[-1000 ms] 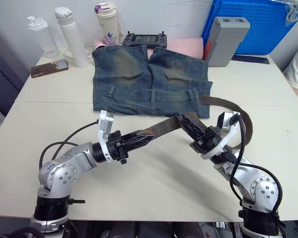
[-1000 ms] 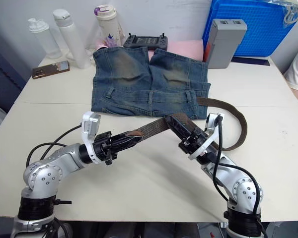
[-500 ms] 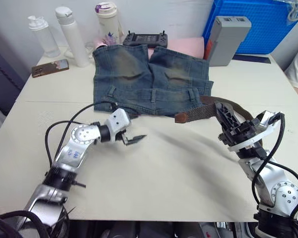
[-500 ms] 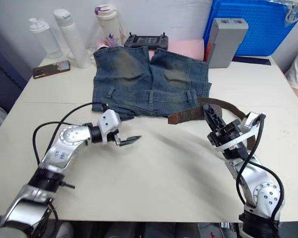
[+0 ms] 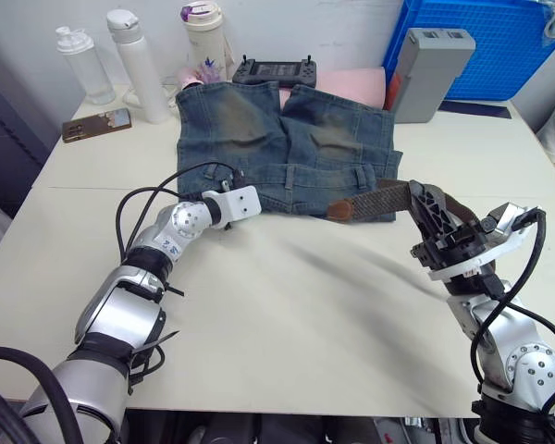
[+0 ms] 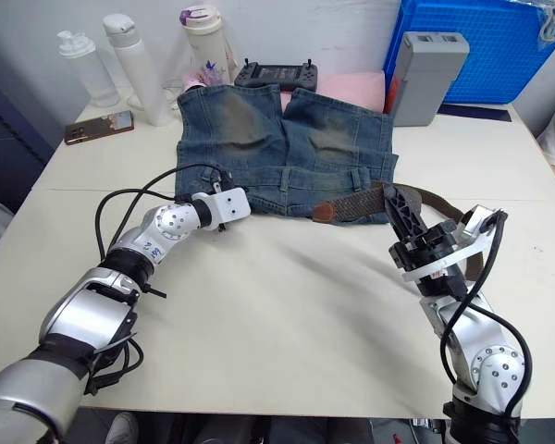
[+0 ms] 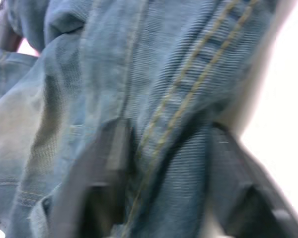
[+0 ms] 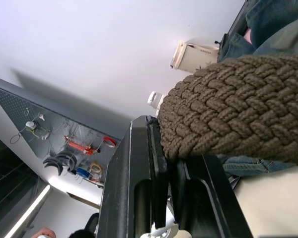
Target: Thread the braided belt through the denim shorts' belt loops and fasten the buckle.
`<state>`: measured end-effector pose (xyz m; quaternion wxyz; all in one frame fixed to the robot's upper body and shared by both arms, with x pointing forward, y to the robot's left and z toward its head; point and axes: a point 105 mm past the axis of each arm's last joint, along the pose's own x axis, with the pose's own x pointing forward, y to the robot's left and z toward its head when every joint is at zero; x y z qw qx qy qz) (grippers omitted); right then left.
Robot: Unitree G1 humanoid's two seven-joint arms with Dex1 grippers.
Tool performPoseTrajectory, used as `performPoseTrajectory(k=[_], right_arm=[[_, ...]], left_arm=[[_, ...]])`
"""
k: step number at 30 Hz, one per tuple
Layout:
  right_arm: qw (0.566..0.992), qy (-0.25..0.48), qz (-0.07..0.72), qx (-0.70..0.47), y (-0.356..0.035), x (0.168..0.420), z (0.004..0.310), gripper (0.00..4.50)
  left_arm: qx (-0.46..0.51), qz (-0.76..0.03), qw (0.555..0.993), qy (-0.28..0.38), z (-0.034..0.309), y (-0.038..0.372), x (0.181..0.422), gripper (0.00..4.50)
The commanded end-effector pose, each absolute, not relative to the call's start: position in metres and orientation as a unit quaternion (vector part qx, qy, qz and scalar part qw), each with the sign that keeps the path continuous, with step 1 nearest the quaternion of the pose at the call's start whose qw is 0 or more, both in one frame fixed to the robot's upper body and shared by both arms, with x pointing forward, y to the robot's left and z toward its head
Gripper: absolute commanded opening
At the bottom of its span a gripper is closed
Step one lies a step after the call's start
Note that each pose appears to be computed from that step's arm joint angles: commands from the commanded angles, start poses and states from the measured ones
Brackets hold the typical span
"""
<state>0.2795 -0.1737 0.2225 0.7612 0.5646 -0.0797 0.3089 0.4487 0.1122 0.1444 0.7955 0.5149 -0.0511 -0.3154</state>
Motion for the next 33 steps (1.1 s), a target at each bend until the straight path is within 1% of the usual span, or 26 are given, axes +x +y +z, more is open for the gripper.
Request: performPoseTrajectory(k=[1,8,9,12,14,16,19,22,23,25,27,29,32,33], right_arm=[[0.754,-0.104,0.325,0.562,-0.174,0.270,0.235,0.00],[0.754,-0.106,0.323,0.562,-0.174,0.269,0.235,0.00],[0.757,-0.107,0.321,0.559,-0.175,0.269,0.235,0.00],[0.768,-0.113,0.306,0.552,-0.180,0.270,0.235,0.00],[0.771,-0.115,0.302,0.549,-0.184,0.269,0.237,0.00],[0.779,-0.112,0.298,0.539,-0.187,0.269,0.238,0.00],[0.790,-0.109,0.296,0.526,-0.192,0.271,0.241,0.00],[0.804,-0.099,0.291,0.510,-0.194,0.277,0.246,0.00],[0.806,-0.096,0.291,0.507,-0.194,0.278,0.247,0.00],[0.808,-0.089,0.292,0.503,-0.192,0.280,0.249,0.00],[0.811,-0.080,0.296,0.499,-0.189,0.280,0.250,0.00],[0.811,-0.072,0.299,0.497,-0.185,0.279,0.250,0.00],[0.813,-0.056,0.299,0.496,-0.181,0.280,0.247,0.00],[0.814,-0.050,0.299,0.496,-0.180,0.280,0.245,0.00]], left_arm=[[0.526,-0.307,0.792,-0.044,0.143,0.118,0.451,0.37],[0.513,-0.307,0.799,-0.066,0.154,0.124,0.448,0.37],[0.502,-0.316,0.802,-0.073,0.155,0.126,0.443,0.37],[0.473,-0.353,0.802,-0.089,0.149,0.144,0.412,0.37],[0.466,-0.366,0.802,-0.079,0.141,0.157,0.388,0.37],[0.457,-0.376,0.804,-0.056,0.124,0.172,0.352,0.37],[0.442,-0.376,0.814,-0.021,0.109,0.183,0.315,0.37],[0.435,-0.379,0.816,0.031,0.086,0.200,0.268,0.37],[0.435,-0.380,0.815,0.051,0.079,0.205,0.255,0.37],[0.437,-0.377,0.813,0.075,0.071,0.211,0.240,0.37],[0.436,-0.371,0.815,0.084,0.069,0.214,0.234,0.37],[0.433,-0.366,0.820,0.082,0.071,0.213,0.234,0.37],[0.416,-0.367,0.831,0.051,0.080,0.205,0.238,0.37],[0.405,-0.376,0.832,0.044,0.082,0.201,0.238,1.08]])
